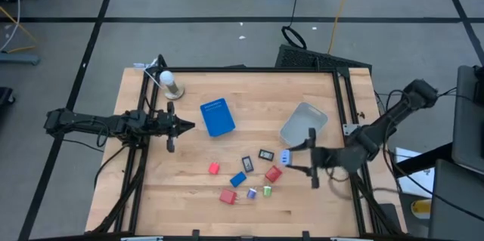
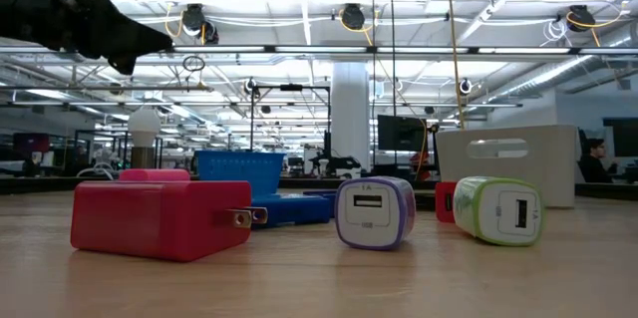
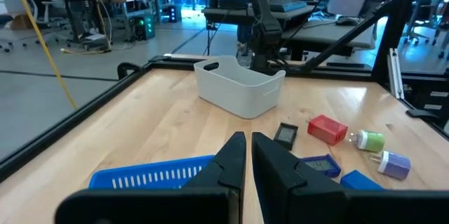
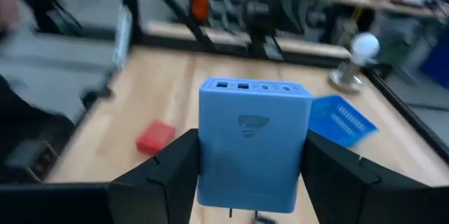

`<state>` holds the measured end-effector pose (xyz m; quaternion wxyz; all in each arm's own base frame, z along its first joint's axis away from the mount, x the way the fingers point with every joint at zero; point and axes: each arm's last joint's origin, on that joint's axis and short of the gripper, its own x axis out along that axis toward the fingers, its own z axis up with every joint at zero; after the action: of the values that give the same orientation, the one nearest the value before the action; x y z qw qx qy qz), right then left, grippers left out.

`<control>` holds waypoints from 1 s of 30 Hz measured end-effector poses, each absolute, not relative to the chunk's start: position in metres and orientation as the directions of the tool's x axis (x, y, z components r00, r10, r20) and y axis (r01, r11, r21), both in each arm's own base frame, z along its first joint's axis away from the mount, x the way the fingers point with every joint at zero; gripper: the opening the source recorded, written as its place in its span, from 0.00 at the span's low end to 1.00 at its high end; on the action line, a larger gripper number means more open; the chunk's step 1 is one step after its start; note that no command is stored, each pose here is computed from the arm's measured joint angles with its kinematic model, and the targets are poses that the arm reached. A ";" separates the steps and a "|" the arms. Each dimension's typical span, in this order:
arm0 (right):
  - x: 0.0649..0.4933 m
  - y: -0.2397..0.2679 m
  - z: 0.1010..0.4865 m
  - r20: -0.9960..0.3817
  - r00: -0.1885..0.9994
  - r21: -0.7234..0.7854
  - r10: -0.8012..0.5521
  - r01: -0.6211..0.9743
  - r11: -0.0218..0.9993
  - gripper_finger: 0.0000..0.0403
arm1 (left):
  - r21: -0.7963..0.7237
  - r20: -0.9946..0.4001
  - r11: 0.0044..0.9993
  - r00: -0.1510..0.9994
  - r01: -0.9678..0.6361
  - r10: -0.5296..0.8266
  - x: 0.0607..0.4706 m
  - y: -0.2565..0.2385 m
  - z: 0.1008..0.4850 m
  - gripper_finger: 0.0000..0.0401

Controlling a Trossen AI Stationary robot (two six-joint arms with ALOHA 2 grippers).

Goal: Pick & Place Office items
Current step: Put the light blue charger adapter into the gray bin

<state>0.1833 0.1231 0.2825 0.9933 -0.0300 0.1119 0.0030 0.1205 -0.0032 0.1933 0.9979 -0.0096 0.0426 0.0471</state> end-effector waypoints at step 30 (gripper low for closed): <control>0.110 0.059 0.187 0.154 0.983 0.164 -0.096 0.071 0.984 0.50 | -0.018 -0.076 0.995 0.993 -0.095 0.094 0.121 -0.003 0.194 0.06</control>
<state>0.1103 0.0590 0.1871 0.9927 0.0792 -0.0810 -0.0421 0.1205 -0.0032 0.1943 0.9981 -0.0108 0.0373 0.0474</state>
